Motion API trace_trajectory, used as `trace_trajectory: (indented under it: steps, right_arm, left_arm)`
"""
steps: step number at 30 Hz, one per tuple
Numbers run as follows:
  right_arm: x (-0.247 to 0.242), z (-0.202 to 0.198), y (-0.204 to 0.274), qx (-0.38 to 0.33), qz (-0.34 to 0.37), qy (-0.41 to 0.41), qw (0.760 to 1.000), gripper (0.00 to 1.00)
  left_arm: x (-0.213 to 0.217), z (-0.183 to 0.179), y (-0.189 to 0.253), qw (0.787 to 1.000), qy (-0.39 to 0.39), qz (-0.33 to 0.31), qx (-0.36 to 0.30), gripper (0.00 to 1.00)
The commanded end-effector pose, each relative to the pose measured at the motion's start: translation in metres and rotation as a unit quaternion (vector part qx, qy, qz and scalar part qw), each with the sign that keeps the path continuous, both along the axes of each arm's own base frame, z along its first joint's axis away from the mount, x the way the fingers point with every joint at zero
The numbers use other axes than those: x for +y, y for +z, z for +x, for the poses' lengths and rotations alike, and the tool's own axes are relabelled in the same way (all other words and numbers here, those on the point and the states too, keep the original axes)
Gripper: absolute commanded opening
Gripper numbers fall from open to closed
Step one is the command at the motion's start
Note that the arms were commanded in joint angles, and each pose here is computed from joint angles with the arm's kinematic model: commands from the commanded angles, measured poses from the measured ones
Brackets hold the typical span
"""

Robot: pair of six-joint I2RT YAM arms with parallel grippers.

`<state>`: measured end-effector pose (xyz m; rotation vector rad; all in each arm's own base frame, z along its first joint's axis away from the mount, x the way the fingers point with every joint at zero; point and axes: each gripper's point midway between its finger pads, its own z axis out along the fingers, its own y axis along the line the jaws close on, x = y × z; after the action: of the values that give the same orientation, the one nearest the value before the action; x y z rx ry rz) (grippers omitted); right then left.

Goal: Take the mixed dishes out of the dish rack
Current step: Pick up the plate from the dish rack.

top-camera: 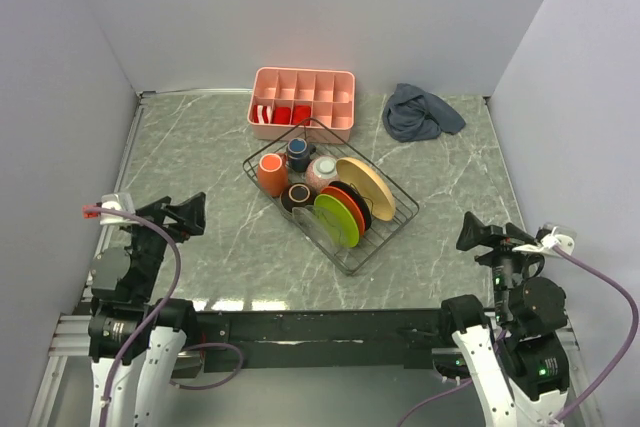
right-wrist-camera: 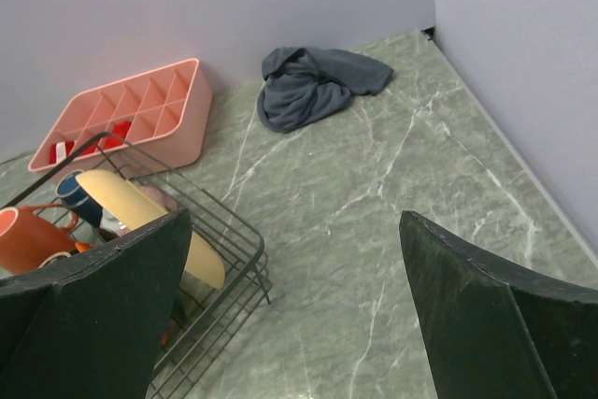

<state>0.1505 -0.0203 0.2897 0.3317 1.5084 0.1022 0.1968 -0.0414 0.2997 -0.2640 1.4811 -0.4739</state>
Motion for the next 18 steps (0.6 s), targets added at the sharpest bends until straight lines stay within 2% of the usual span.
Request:
trace_trajectory:
  steps: [1,13,18]
  right_arm:
    - [-0.002,-0.042,0.031,-0.132,0.016,0.016,0.991,1.00]
    - [0.013,-0.023,0.022,-0.096,-0.015,0.053,0.994,1.00]
    - [0.038,-0.011,0.022,-0.075,-0.028,0.116,0.990,1.00]
  left_arm:
    - [-0.005,0.008,0.005,1.000,-0.009,-0.022,-0.009,0.99]
    - [0.000,0.024,-0.010,1.000,0.008,-0.026,0.007,0.99]
    - [-0.004,0.025,-0.019,0.999,0.001,-0.037,0.018,0.99]
